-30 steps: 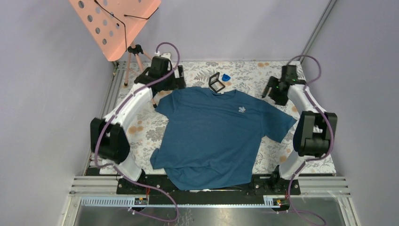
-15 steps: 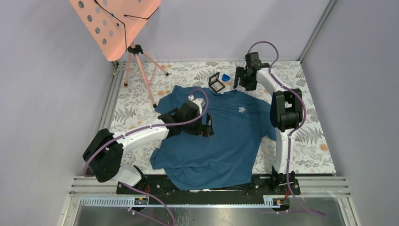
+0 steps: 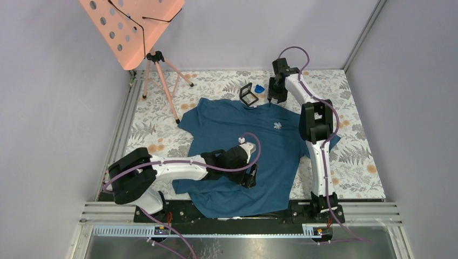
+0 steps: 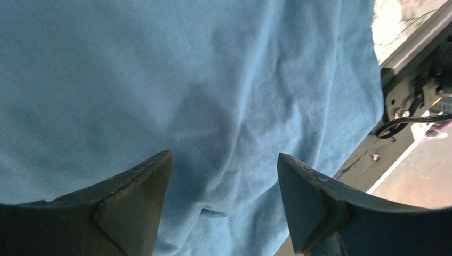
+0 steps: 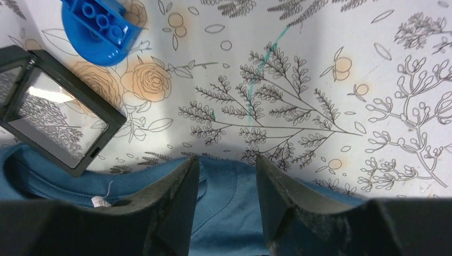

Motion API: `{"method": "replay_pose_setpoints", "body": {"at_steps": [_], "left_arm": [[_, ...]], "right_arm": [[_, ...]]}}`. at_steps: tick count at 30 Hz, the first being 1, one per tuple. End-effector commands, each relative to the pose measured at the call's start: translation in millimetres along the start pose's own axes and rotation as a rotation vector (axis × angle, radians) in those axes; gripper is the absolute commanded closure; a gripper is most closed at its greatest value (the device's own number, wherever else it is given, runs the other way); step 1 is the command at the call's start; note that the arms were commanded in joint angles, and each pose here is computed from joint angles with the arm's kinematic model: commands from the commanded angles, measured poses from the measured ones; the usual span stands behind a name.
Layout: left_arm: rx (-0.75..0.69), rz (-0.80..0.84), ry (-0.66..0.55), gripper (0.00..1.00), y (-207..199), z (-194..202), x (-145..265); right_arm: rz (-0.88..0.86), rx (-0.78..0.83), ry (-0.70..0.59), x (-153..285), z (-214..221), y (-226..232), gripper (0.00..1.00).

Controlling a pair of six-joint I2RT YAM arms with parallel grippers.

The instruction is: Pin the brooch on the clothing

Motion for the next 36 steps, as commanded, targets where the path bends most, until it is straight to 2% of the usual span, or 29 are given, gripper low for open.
{"method": "replay_pose_setpoints", "body": {"at_steps": [1,5,7,11,14,18,26,29,30,31,35,36], "left_arm": [[-0.019,-0.024,-0.011,0.25,-4.3,12.9,-11.7],[-0.039,-0.061,0.018,0.34,-3.6,28.3,-15.5],[-0.037,-0.076,0.021,0.42,-2.3,32.4,-15.2],[-0.020,-0.082,0.035,0.67,-0.9,39.3,-15.5],[-0.015,-0.072,0.053,0.80,-4.3,45.6,-15.0],[0.002,-0.067,0.060,0.83,-10.3,52.4,-11.1],[0.043,-0.065,0.054,0.84,-18.4,59.2,-10.2],[0.044,-0.072,0.023,0.79,-19.6,54.8,-8.5],[0.039,-0.074,0.008,0.73,-20.9,52.0,-7.2],[0.031,-0.078,-0.009,0.64,-22.5,48.4,-5.3],[-0.021,-0.103,-0.106,0.11,-32.0,25.2,7.2],[-0.033,-0.114,-0.130,0.03,-33.9,18.5,10.8]], "right_arm": [[0.021,0.000,0.025,4.1,2.4,4.6,0.52],[0.001,0.004,0.033,1.6,5.0,7.8,0.53],[-0.013,0.007,0.039,1.4,5.4,9.3,0.59],[-0.014,0.002,0.044,0.2,5.2,9.9,0.82],[0.006,-0.001,0.036,2.6,3.9,8.3,0.99],[0.093,-0.037,0.002,6.0,0.9,0.6,1.00],[0.091,-0.069,-0.028,7.7,-10.1,3.3,1.00],[0.073,-0.064,-0.025,9.4,-10.0,4.6,1.00],[0.062,-0.057,-0.026,12.8,-10.5,4.9,0.97],[0.048,-0.048,-0.025,15.4,-10.2,5.6,0.91],[-0.045,0.022,-0.049,41.7,-8.4,7.9,0.43],[-0.060,0.038,-0.056,49.1,-5.5,7.0,0.35]]}}
Point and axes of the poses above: each gripper's point midway between its finger pads, its own x axis back along the fingers, its own y axis along the line the jaws close on, z = x × y, the point moved 9 cm from there along x, back along the fingers, and after that the axes turned 4 degrees about x, right-handed, at the moved point
